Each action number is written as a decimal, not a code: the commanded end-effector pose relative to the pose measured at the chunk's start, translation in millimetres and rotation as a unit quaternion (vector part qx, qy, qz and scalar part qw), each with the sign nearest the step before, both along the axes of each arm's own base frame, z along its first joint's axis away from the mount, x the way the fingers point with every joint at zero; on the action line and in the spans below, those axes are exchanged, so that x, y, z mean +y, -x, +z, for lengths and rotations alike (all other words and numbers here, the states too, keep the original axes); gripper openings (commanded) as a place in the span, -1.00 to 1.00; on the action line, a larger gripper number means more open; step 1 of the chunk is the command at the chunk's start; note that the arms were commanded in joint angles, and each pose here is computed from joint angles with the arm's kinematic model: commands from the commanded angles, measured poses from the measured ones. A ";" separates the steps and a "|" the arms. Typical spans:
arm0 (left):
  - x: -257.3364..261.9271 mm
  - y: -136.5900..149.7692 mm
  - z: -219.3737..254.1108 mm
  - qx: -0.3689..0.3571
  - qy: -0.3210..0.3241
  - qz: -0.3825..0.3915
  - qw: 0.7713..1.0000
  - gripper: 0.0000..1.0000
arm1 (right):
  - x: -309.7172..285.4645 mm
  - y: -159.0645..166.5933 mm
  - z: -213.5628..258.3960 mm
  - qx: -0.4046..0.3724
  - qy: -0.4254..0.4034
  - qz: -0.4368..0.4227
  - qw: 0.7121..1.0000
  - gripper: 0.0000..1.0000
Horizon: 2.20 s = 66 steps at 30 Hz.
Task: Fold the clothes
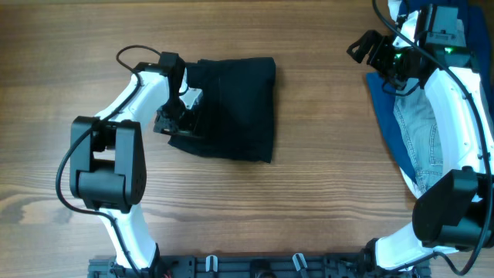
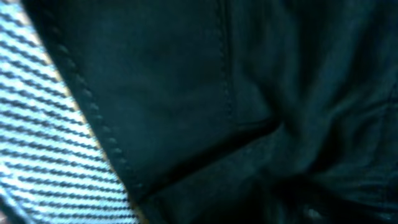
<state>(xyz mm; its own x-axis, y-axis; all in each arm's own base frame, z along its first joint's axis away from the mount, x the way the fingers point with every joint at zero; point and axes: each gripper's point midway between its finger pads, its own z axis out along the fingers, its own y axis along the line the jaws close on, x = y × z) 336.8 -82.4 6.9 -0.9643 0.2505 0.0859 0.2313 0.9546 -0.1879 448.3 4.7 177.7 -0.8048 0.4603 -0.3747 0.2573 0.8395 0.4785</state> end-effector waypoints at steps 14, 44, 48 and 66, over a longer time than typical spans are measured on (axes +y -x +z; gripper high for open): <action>84.8 -120.7 -22.1 -0.174 0.076 0.498 0.846 -0.92 | -11.0 2.6 -17.1 0.025 0.036 -0.009 0.999 0.99; 153.3 -173.1 146.2 -0.206 0.510 0.491 0.676 0.99 | -4.9 6.6 -27.5 0.029 0.027 0.008 0.999 0.99; 158.1 -153.3 182.9 -0.263 0.443 0.495 0.700 1.00 | 2.1 6.3 -24.9 0.016 0.024 0.043 0.999 0.99; 104.3 -13.2 288.9 -0.422 0.186 0.380 0.802 1.00 | 54.8 -10.9 39.0 -0.180 0.170 0.272 0.930 1.00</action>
